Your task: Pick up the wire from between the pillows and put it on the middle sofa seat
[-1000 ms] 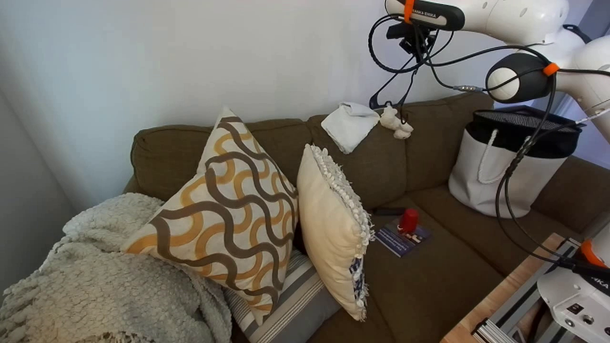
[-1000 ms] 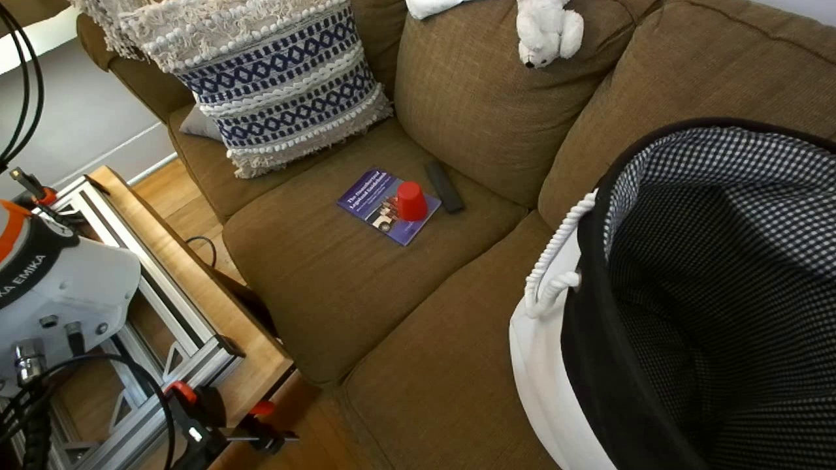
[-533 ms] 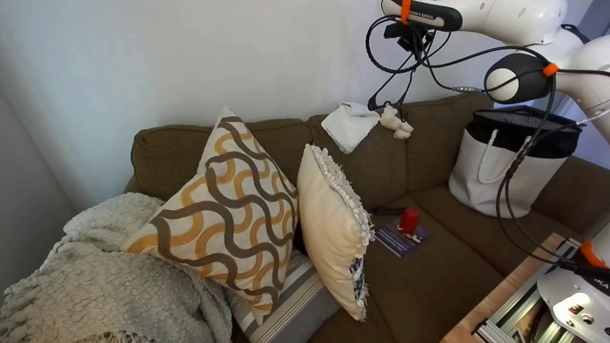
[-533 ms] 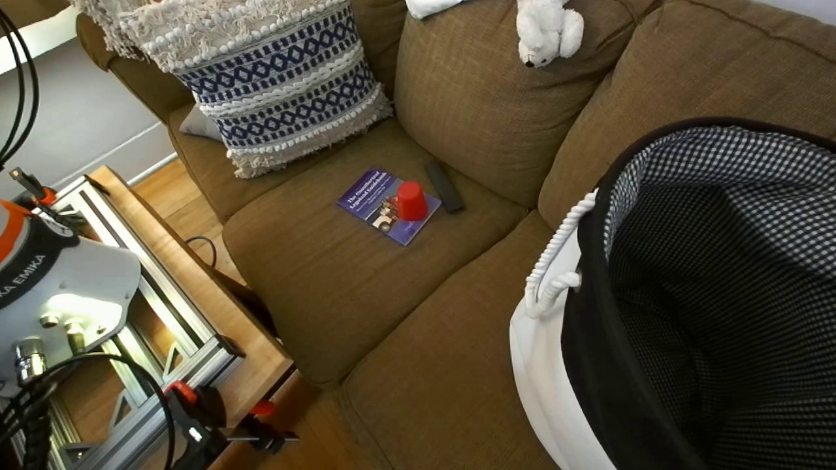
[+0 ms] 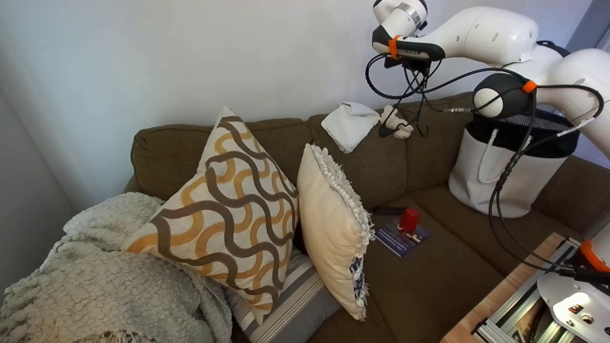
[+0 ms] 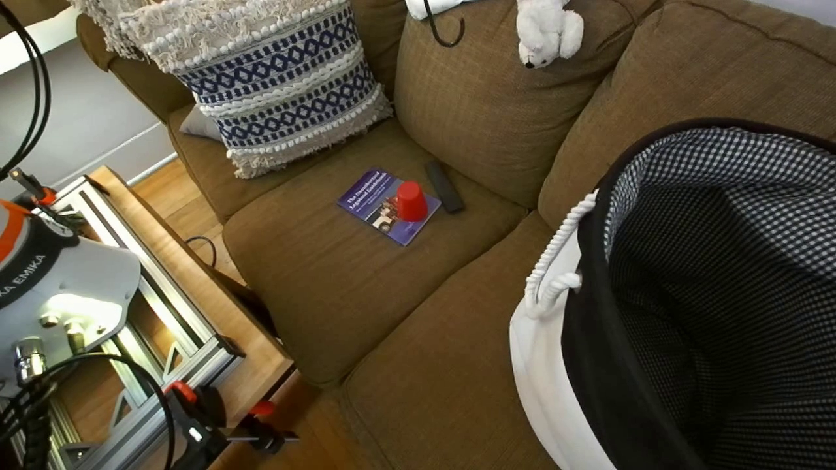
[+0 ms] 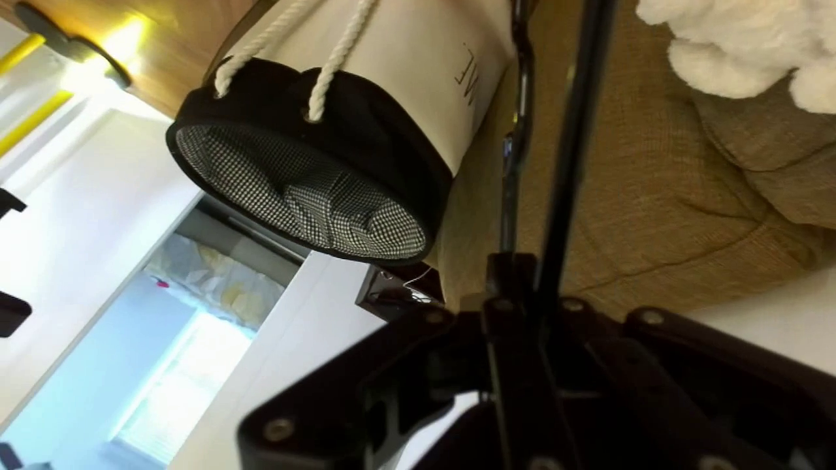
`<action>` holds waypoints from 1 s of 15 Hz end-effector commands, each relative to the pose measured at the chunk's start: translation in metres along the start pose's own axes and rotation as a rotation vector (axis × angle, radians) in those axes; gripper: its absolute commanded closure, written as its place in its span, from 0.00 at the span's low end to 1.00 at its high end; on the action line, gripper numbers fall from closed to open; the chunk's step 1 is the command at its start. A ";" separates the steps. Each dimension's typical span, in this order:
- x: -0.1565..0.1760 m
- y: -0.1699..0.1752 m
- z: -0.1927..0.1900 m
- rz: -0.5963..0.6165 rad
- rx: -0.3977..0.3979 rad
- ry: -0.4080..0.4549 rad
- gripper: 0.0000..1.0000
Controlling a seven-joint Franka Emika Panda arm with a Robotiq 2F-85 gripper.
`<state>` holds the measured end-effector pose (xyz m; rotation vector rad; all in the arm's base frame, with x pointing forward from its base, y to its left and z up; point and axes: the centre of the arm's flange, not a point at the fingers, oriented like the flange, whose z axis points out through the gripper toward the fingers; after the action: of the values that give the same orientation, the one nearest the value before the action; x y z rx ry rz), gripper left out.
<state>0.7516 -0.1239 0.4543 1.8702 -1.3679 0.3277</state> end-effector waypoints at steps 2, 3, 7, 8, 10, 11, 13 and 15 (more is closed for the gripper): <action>-0.024 0.026 0.099 -0.014 -0.191 0.013 0.99; -0.026 0.025 0.118 -0.029 -0.225 0.007 0.99; -0.002 -0.015 0.132 -0.029 -0.261 -0.019 0.96; -0.002 -0.016 0.147 -0.032 -0.280 -0.026 0.96; 0.000 -0.015 0.161 -0.034 -0.298 -0.033 0.96; 0.000 -0.014 0.161 -0.035 -0.296 -0.033 0.99; -0.011 -0.012 0.157 -0.040 -0.218 -0.038 0.99; -0.036 -0.026 0.165 -0.036 -0.141 -0.148 0.99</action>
<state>0.7362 -0.2255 0.3398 1.7205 -1.3301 0.1061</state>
